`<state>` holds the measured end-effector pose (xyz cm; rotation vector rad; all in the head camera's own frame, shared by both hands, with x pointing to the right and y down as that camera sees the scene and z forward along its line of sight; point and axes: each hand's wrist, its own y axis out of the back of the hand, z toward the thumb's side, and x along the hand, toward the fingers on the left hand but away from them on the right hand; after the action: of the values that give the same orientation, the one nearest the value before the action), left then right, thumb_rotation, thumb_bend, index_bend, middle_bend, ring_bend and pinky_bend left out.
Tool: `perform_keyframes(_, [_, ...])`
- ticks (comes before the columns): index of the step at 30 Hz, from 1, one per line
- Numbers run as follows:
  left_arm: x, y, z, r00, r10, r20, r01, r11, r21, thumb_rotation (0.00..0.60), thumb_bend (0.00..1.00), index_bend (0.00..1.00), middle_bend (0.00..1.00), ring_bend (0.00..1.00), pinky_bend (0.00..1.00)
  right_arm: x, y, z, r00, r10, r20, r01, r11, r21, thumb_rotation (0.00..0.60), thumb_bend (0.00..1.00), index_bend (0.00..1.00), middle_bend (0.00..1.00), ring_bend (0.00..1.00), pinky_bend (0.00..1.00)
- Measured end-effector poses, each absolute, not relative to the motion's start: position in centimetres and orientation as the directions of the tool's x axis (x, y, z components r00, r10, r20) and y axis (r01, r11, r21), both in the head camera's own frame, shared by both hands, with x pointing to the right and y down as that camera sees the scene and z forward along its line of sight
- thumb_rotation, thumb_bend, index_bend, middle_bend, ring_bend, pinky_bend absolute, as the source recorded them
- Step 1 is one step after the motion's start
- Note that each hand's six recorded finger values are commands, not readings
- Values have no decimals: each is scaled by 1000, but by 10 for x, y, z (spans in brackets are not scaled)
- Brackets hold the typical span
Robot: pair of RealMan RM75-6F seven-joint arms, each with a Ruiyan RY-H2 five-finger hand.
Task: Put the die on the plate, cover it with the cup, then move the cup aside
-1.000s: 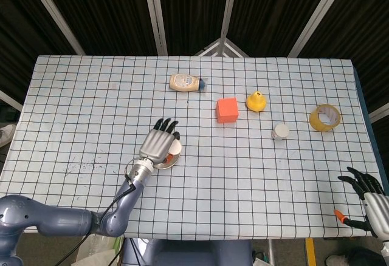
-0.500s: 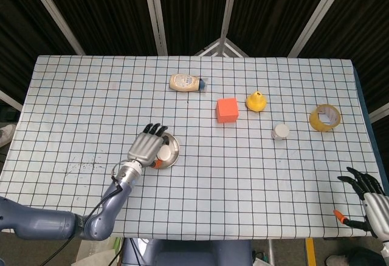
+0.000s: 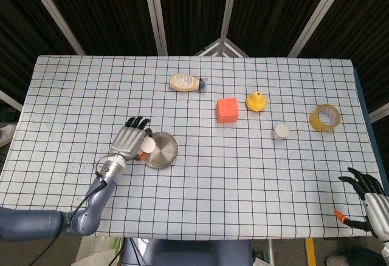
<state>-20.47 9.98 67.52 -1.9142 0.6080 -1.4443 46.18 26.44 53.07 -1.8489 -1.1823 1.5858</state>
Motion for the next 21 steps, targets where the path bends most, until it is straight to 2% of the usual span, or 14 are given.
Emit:
perform_keyframes(4, [-199, 99, 673, 325, -712, 622, -38, -667, -744, 600, 549, 542, 92, 0, 0, 462, 265, 532, -18, 811, -584, 324, -548, -771, 600, 230, 228, 95, 85, 0])
perform_keyframes(11, [-188, 95, 659, 429, -756, 494, -192, -611, -768, 600, 550, 552, 107, 0, 0, 460, 265, 535, -10, 807, -591, 323, -556, -766, 600, 228, 228, 95, 86, 0])
perform_keyframes(17, [-187, 93, 654, 457, -781, 425, -300, -585, -753, 600, 550, 555, 113, 0, 0, 458, 265, 536, -8, 802, -597, 330, -562, -759, 600, 229, 228, 95, 85, 0])
perform_keyframes(21, [-187, 93, 649, 467, -784, 408, -310, -577, -756, 600, 550, 546, 129, 0, 0, 460, 263, 534, -13, 808, -590, 330, -553, -765, 600, 229, 228, 95, 85, 0])
